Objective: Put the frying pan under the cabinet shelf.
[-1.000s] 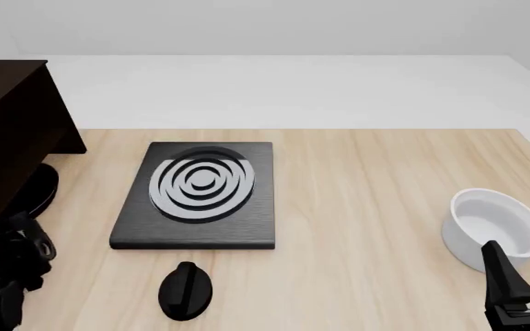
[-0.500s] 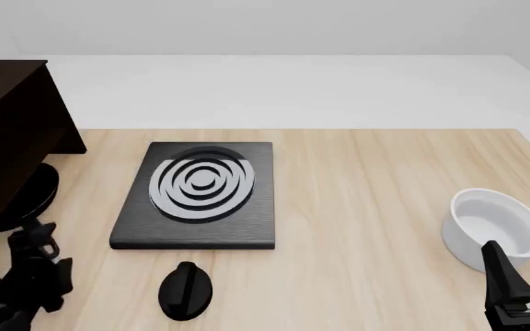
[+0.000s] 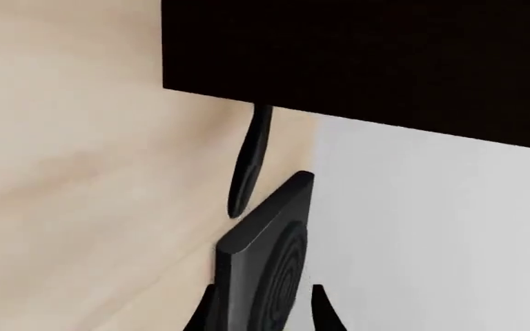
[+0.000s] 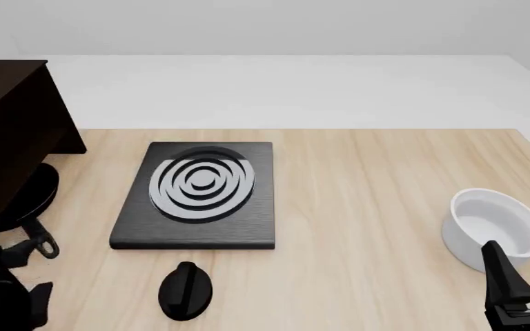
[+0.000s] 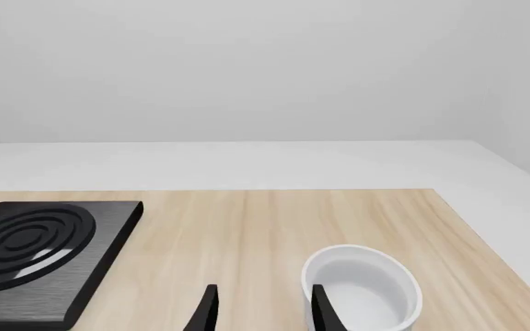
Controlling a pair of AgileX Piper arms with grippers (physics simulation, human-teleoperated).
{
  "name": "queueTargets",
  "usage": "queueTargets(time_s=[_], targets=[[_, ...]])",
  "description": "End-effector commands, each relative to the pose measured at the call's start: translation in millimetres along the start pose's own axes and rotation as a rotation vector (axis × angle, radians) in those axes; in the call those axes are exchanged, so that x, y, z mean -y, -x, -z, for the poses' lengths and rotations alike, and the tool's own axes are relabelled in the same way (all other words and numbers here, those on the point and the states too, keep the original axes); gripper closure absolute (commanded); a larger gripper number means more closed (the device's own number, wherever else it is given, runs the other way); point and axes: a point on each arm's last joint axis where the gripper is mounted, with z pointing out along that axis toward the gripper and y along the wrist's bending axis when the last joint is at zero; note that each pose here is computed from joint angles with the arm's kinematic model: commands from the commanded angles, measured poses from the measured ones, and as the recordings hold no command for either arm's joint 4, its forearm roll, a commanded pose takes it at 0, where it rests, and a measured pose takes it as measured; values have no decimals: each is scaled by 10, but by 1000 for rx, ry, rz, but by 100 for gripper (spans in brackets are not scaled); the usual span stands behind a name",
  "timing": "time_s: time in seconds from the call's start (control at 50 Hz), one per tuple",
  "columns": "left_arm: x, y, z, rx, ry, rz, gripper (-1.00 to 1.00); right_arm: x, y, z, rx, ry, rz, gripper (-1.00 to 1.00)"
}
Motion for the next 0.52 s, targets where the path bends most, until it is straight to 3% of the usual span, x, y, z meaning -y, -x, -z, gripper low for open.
queueTargets(time_s=[0.02,0.18,0.34,0.42,0.46,0.5,0.52], targets=[[-347,-19,665,-40,36,-84,-100,0,0,0,0,0,0,-100],[-381,-28,669,-62,70,-110,-100,0,0,0,0,0,0,-100],[-391,-54,672,-116,76,-183,-100,0,0,0,0,0,0,-100],[-355,-76,674,-155,28,-281,-100,0,0,0,0,0,0,-100],[-170,-75,784,-156,-26,-397,-100,0,0,0,0,0,0,-100],[-135,-79,811,-167,-34,-419,-100,0,0,0,0,0,0,-100],[-49,-86,867,-182,-68,-481,-100,0,0,0,0,0,0,-100]])
